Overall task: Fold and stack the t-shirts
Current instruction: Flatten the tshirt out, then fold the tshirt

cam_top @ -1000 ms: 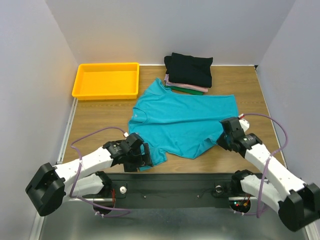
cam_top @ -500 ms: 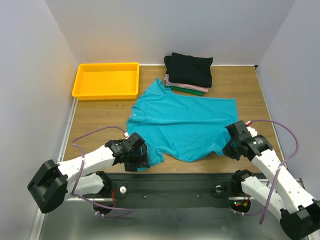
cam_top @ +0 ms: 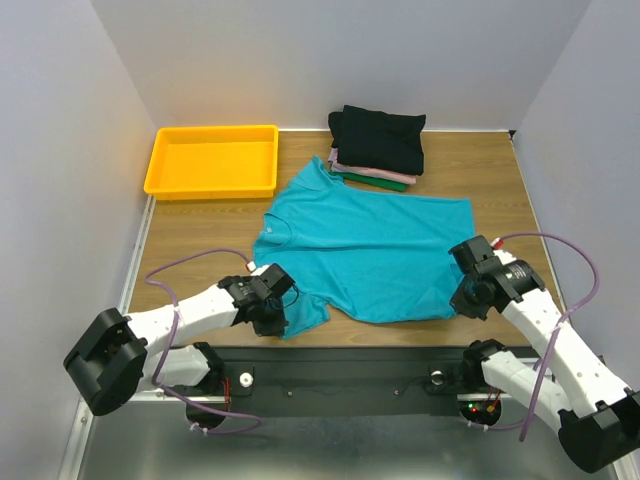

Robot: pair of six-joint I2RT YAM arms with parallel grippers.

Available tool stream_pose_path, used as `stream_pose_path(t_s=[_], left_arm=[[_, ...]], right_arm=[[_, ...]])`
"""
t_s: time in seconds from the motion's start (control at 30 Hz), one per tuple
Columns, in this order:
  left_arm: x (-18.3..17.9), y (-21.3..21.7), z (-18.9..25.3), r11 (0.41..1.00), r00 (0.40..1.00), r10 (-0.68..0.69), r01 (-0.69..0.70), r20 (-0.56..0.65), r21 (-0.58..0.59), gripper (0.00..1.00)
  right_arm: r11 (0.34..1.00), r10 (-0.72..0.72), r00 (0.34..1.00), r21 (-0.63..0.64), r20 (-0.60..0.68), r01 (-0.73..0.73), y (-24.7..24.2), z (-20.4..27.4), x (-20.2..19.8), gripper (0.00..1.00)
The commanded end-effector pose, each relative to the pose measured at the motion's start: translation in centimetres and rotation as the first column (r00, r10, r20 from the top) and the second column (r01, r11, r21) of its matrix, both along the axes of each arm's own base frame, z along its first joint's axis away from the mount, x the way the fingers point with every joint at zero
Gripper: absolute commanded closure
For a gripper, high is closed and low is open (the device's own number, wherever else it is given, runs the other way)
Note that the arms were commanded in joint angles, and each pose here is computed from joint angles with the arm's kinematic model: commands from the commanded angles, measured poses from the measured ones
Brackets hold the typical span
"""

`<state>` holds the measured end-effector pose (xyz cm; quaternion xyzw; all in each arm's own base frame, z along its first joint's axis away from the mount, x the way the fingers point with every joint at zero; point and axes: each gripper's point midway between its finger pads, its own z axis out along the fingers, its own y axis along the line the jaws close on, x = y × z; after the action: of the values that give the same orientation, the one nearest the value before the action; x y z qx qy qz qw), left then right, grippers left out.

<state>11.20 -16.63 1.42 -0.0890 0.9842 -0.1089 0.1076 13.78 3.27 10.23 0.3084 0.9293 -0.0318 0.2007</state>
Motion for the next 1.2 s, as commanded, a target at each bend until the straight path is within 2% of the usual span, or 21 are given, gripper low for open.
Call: stream_pose_path(t_s=[0.0, 0.2, 0.23, 0.3, 0.47, 0.6, 0.73, 0.83, 0.87, 0.9, 0.97, 1.0, 1.07, 1.1, 1.17], left_arm=[[1.4, 0.6, 1.8, 0.999, 0.995, 0.042, -0.043, 0.085, 0.014, 1.0], [2.2, 0.9, 5.6, 0.996, 0.983, 0.094, -0.091, 0.155, -0.025, 1.0], [1.9, 2.1, 5.8, 0.994, 0.982, 0.103, -0.107, 0.159, 0.022, 1.0], [1.7, 2.6, 7.3, 0.993, 0.979, 0.108, -0.113, 0.172, 0.021, 1.0], [0.2, 1.4, 9.1, 0.993, 0.985, 0.064, -0.047, 0.16, -0.105, 1.0], [0.0, 1.5, 10.1, 0.99, 0.983, 0.075, -0.053, 0.17, -0.129, 1.0], [0.8, 2.0, 10.6, 0.987, 0.971, 0.131, -0.108, 0.202, -0.121, 1.0], [3.1, 1.1, 11.9, 0.979, 0.943, 0.172, -0.131, 0.284, -0.157, 1.0], [5.0, 0.4, 12.4, 0.965, 0.913, 0.237, -0.181, 0.332, -0.191, 1.0], [5.3, 0.7, 12.4, 0.964, 0.905, 0.246, -0.192, 0.347, -0.183, 1.0], [6.4, 0.4, 12.8, 0.947, 0.876, 0.304, -0.236, 0.374, -0.216, 1.0], [7.5, 0.1, 13.5, 0.937, 0.848, 0.332, -0.245, 0.413, -0.251, 1.0], [8.6, 0.2, 14.4, 0.921, 0.811, 0.376, -0.272, 0.447, -0.28, 1.0], [9.7, 0.5, 15.3, 0.908, 0.773, 0.409, -0.294, 0.485, -0.297, 1.0], [10.8, 0.5, 16.3, 0.911, 0.75, 0.405, -0.287, 0.523, -0.295, 1.0]], right_arm=[[1.0, 0.023, 0.999, -0.019, 0.028, -0.023, -0.6, 2.4, 0.0, 1.0], [0.998, 0.038, 0.999, -0.039, -0.024, -0.039, -1.2, 3.1, -1.8, 1.0], [0.998, 0.056, 0.998, -0.034, -0.023, -0.056, -1.2, 3.2, -2.1, 1.0], [0.997, 0.077, 0.997, 0.002, -0.025, -0.077, -0.6, 3.3, -2.4, 1.0], [0.989, 0.145, 0.988, 0.02, -0.05, -0.145, -0.1, 3.3, -2.6, 1.0], [0.975, 0.216, 0.973, 0.063, -0.081, -0.211, 0.8, 3.2, -3.0, 1.0], [0.983, 0.183, 0.98, 0.036, -0.075, -0.18, 0.3, 3.2, -2.8, 1.0], [0.995, 0.098, 0.993, -0.003, -0.064, -0.099, -0.5, 2.9, -2.4, 1.0], [1.0, -0.007, 1.0, -0.006, -0.015, 0.007, -0.8, 2.9, -1.8, 0.99], [1.0, -0.008, 1.0, -0.002, -0.004, 0.008, -0.8, 3.2, -1.6, 0.99], [0.989, -0.147, 0.979, 0.041, 0.139, 0.142, -1.2, 4.7, -0.4, 1.0], [0.973, -0.226, 0.946, 0.11, 0.232, 0.205, -1.0, 5.6, 1.0, 1.0], [0.957, -0.276, 0.896, 0.185, 0.347, 0.223, -1.1, 6.8, 1.8, 1.0], [0.943, -0.321, 0.865, 0.218, 0.384, 0.253, -1.1, 7.5, 2.6, 1.0], [0.942, -0.333, 0.857, 0.184, 0.394, 0.281, -1.8, 7.4, 3.0, 1.0]])
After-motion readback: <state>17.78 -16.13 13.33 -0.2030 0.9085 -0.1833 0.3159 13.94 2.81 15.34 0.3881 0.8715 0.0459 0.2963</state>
